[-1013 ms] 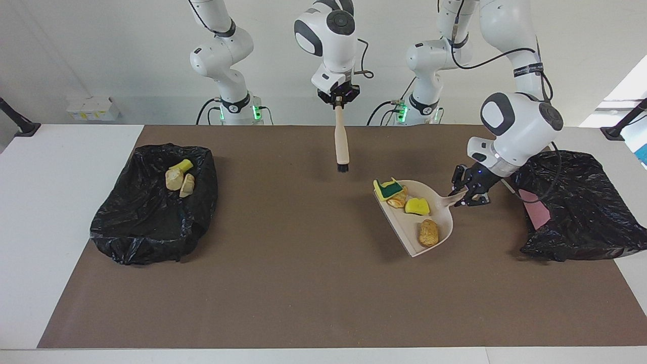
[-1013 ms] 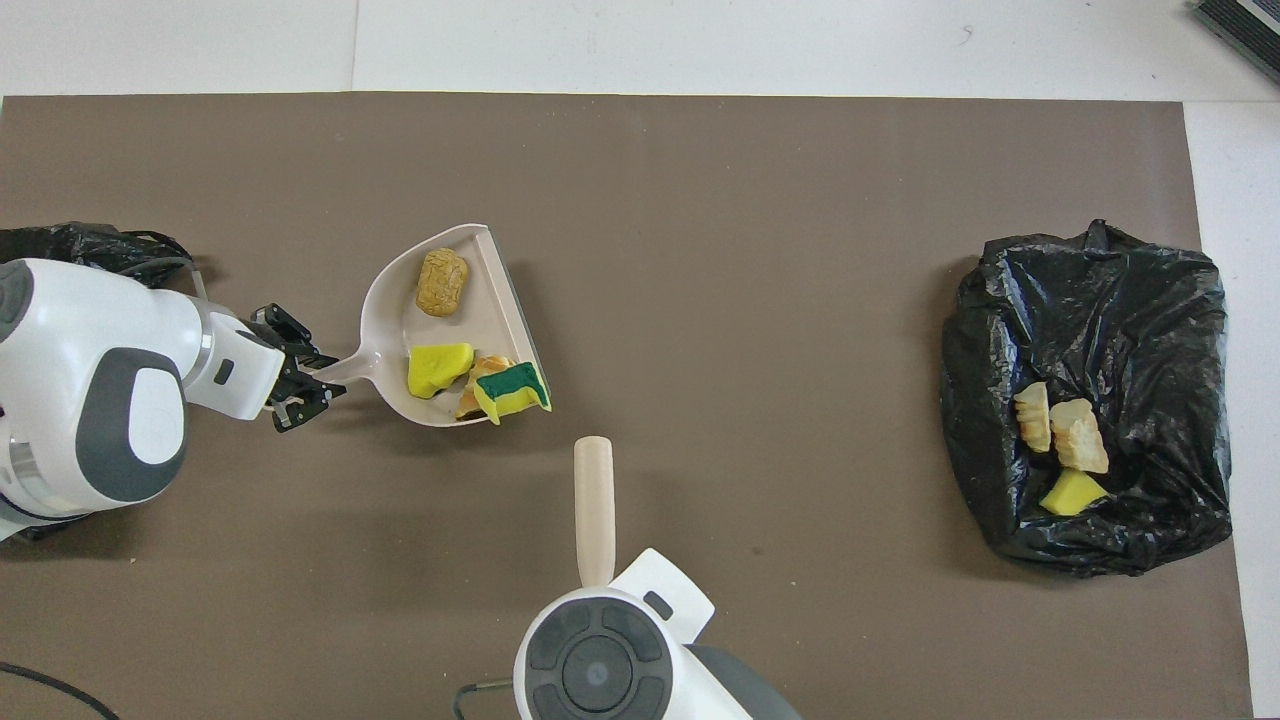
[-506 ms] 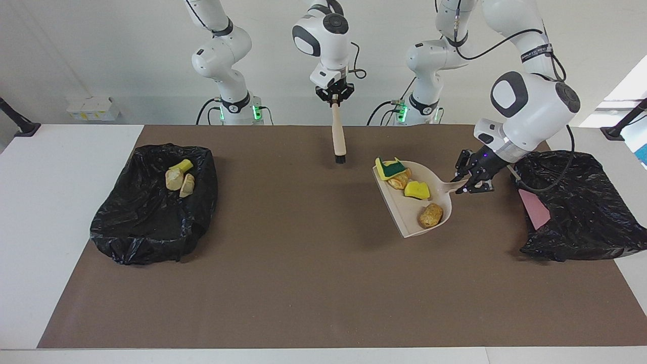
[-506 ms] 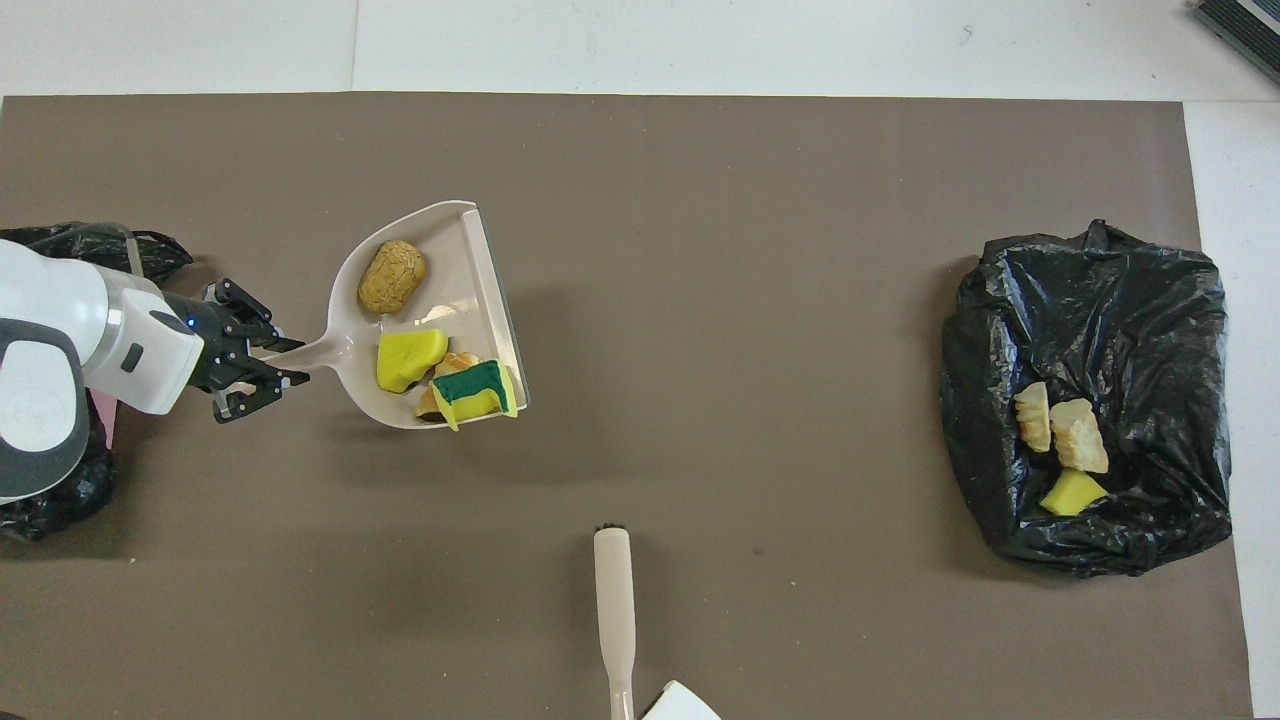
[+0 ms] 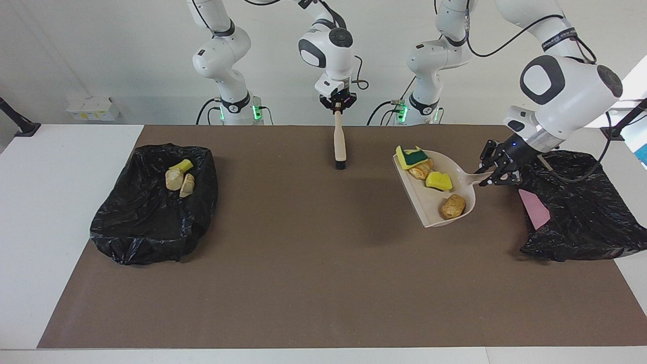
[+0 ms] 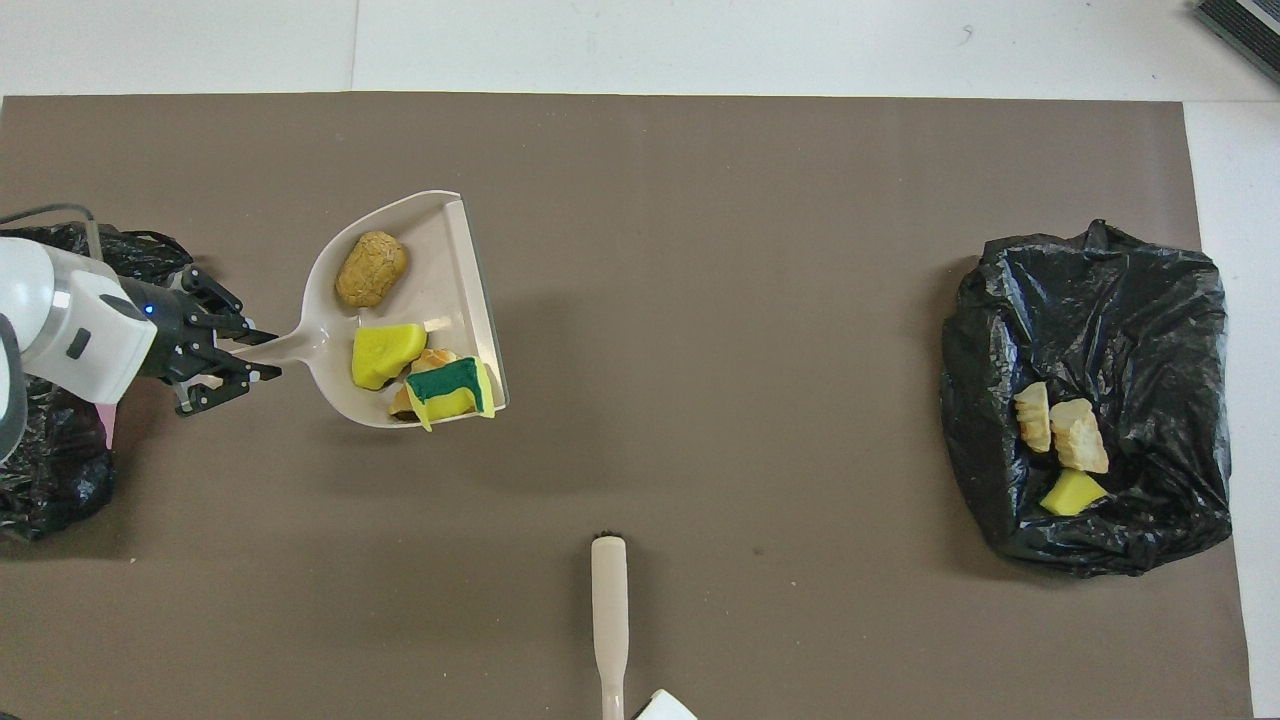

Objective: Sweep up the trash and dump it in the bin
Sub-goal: 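Carry the loaded dustpan with the left gripper toward the nearer black bag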

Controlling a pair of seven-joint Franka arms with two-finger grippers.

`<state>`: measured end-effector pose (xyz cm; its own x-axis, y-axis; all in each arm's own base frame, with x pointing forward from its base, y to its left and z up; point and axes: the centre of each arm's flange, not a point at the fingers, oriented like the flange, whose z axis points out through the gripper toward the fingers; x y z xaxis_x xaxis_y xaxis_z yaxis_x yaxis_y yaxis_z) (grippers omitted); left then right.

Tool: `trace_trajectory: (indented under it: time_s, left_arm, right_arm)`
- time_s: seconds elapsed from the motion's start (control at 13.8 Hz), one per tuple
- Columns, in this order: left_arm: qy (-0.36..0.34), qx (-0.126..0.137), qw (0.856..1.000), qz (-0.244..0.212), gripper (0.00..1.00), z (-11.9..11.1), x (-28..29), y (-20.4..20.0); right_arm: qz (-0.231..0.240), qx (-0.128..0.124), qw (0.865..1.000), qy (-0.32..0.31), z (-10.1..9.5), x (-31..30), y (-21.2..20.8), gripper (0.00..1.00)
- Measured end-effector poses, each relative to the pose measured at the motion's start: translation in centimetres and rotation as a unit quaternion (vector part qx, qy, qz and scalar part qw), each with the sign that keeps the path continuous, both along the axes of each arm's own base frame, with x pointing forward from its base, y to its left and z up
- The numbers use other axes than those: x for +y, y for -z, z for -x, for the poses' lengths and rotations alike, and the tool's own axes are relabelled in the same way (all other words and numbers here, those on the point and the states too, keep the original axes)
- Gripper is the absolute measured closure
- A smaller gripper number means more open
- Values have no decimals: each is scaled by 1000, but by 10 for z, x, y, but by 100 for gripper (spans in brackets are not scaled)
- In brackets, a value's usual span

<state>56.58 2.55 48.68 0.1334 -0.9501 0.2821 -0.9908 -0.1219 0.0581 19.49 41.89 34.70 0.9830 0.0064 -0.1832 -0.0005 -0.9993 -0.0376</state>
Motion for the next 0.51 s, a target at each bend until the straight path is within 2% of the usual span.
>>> trace_trajectory:
  time_s: [0.43,0.51]
  left_arm:
    - [6,-4,998,-56,69,3,107,-8]
    - [8,-6,998,-63,69,5,125,-11]
  right_arm:
    - [2,1,1000,0,0,1,3,71]
    - [2,1,1000,0,0,1,3,64]
